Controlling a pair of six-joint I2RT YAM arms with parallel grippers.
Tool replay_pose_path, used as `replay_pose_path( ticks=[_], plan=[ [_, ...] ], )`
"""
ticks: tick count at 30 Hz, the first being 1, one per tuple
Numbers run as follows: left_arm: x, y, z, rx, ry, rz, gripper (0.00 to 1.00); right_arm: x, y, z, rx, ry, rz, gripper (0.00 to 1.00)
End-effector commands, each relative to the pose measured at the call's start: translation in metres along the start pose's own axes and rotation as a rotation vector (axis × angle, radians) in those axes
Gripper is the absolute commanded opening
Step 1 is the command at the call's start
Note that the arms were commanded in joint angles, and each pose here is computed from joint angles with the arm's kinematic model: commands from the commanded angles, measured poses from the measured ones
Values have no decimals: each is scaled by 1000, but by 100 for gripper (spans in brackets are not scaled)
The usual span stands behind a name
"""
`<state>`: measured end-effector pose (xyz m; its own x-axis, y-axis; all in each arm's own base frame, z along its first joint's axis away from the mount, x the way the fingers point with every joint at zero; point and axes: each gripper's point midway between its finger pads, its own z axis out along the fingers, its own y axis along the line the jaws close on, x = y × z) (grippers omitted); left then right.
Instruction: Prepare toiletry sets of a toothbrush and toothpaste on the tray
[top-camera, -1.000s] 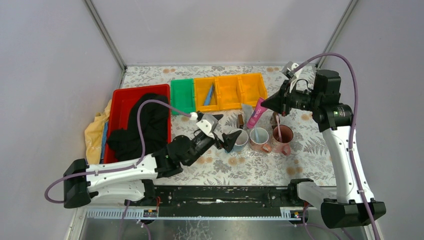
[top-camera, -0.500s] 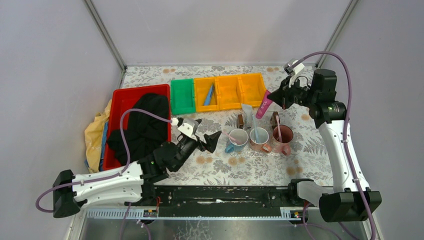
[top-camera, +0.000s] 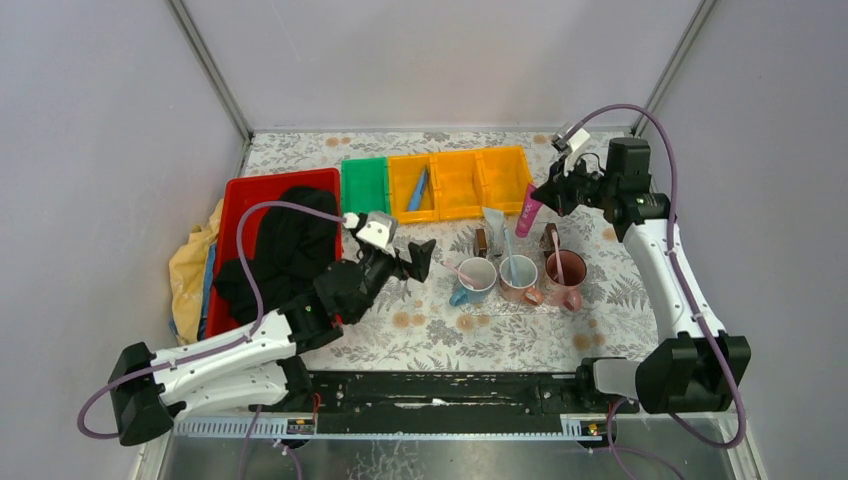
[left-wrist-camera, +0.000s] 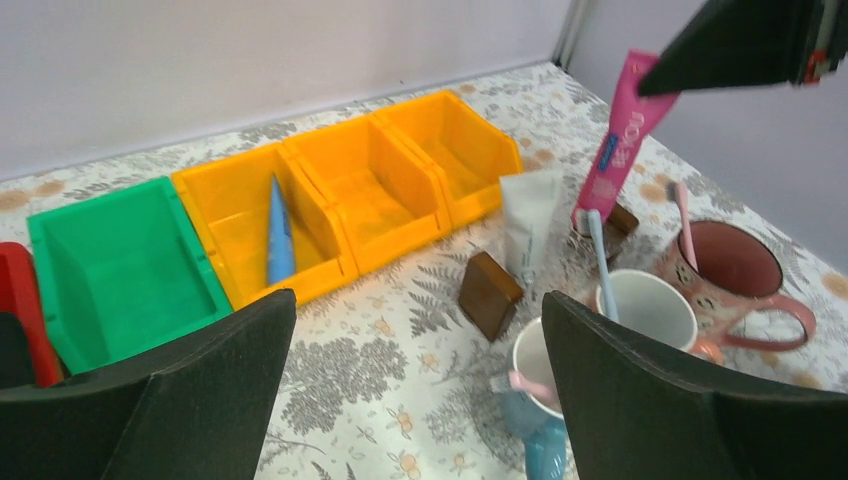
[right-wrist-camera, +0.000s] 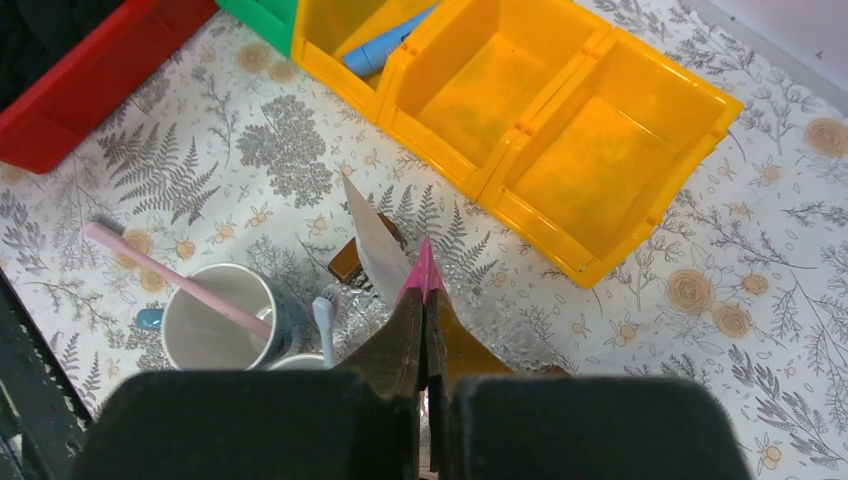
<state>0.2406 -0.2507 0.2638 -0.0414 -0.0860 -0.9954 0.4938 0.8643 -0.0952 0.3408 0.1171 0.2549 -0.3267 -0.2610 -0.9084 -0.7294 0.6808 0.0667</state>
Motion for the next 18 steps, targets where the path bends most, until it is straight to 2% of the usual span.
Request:
replay_pose_path(
  ticks=[1,9,18],
  plan=[
    [-23,9,12,-14,-26,-22,100,-12,-6,8,-32,-47,-98,2],
    [-17,23,30,-36,4,-42,100,18,-5,30,-64,11,-68,2],
    [-11,31,33,-32,12,-64,100,33,-7,44,-55,49,-64,2]
  ],
)
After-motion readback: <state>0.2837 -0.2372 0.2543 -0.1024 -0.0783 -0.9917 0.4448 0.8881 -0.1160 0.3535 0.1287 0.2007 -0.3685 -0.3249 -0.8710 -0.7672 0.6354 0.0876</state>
